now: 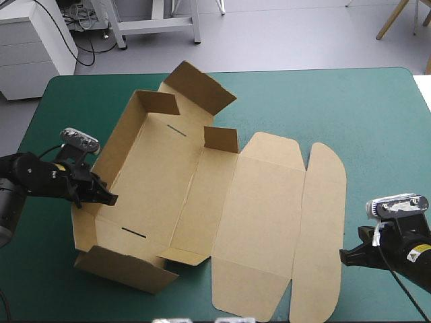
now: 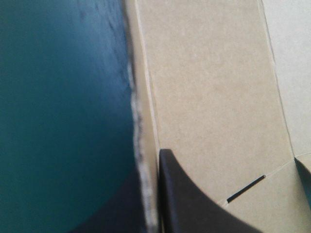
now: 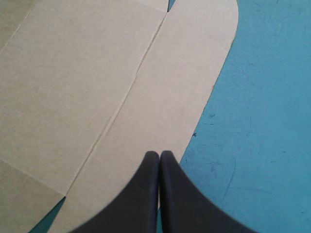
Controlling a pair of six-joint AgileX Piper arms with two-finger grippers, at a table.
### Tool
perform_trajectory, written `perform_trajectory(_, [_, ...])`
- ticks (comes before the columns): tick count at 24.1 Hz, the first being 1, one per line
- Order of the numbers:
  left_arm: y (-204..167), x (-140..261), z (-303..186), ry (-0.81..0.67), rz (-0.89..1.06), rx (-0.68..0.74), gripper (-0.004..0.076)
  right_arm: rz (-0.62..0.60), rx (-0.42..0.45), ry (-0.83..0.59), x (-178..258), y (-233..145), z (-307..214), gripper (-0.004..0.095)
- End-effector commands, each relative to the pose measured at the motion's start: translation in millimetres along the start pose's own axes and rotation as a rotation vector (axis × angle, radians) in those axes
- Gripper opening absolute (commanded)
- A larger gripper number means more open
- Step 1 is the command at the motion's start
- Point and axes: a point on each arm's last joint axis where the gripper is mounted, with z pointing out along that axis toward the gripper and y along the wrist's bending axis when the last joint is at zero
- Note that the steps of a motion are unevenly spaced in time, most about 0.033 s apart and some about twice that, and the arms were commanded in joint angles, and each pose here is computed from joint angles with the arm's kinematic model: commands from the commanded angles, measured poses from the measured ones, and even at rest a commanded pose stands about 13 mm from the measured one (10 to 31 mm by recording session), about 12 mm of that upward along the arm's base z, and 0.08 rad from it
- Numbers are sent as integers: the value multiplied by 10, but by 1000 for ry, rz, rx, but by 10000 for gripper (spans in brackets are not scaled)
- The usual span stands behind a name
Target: Fold the box
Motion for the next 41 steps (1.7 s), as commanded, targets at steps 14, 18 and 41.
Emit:
perform_trajectory(14, [-1462, -994, 108, -632, 1009, -195, -10, -9, 6, -56, -93, -3, -46, -19])
perform_trajectory(18, [-1565, -1101, 151, -672, 1089, -298, -10, -9, 6, -56, -93, -3, -46, -20])
perform_trajectory(41, [-2124, -924, 456, -627, 1248, -651, -10, -75, 4, -41, -80, 1, -45, -15])
